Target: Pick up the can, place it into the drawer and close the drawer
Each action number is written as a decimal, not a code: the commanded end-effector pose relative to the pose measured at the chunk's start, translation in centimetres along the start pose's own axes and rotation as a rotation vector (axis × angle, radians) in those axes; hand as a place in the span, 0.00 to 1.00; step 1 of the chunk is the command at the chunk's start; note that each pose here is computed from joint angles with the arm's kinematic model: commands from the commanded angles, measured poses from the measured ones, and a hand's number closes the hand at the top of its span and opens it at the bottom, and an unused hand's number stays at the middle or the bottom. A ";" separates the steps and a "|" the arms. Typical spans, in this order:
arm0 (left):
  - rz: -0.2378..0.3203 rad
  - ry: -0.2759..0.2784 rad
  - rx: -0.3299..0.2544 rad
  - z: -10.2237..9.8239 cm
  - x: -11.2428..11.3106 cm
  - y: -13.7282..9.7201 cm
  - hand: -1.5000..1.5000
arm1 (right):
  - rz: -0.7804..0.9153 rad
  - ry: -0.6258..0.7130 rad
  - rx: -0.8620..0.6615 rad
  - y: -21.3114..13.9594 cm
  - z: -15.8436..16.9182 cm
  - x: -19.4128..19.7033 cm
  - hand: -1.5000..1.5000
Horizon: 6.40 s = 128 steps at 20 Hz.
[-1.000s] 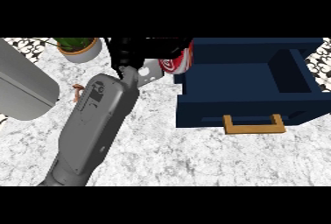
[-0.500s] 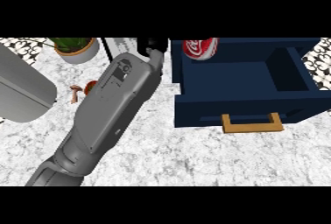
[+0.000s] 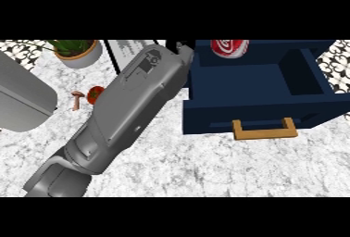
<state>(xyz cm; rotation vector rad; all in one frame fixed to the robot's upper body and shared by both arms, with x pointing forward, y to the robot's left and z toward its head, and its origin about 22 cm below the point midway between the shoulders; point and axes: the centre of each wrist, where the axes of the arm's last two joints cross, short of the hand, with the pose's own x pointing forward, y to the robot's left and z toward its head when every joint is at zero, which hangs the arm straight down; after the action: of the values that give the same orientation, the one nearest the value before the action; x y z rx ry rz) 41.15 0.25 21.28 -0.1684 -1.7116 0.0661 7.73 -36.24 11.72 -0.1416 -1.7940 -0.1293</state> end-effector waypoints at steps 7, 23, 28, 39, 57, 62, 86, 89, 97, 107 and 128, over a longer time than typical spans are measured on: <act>-0.030 0.028 0.006 -0.9 -0.6 -1.2 1.00 | 0.000 -0.006 0.003 0.2 -0.2 0.5 0.00; -0.162 0.068 0.113 -0.5 -3.7 -1.3 0.00 | -0.005 -0.012 0.054 0.8 -1.9 0.8 0.00; -0.159 0.069 0.156 -0.4 -4.8 -0.7 0.00 | 0.016 -0.017 0.043 0.0 -2.1 1.2 0.00; -0.108 0.043 0.144 -0.3 -4.7 -0.8 0.00 | 0.105 -0.100 0.047 0.0 -1.1 2.1 0.00; -0.042 -0.055 0.114 0.1 -2.4 -2.8 0.00 | 0.579 -0.345 0.227 7.5 -7.8 4.4 0.00; -0.038 -0.023 0.115 -0.3 -3.4 -1.7 0.00 | 0.716 -0.359 0.250 11.0 -9.8 3.6 0.00; -0.077 -0.011 0.191 -0.6 0.2 3.1 0.00 | 1.240 -0.328 0.362 20.9 -23.1 -9.9 0.00; -0.083 -0.006 0.190 -0.4 -0.3 5.1 0.00 | 1.270 -0.316 0.374 22.8 -24.0 -11.5 0.00; -0.097 -0.005 0.201 -0.1 0.2 9.5 0.00 | 1.366 -0.299 0.290 21.9 -26.2 -14.8 0.00; -0.072 -0.007 0.205 0.8 2.3 9.4 0.00 | 1.373 -0.331 0.172 21.4 -29.4 -15.0 0.00; -0.086 -0.018 0.156 2.8 3.1 10.4 0.00 | 1.432 -0.376 0.006 22.2 -35.0 -8.5 0.00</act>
<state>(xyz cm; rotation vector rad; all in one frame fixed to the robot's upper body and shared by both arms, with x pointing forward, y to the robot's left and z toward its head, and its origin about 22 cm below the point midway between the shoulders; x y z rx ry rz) 39.18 11.55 22.78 0.0333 -1.7275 0.1452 45.91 -21.07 8.36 -1.3787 -1.6091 1.0582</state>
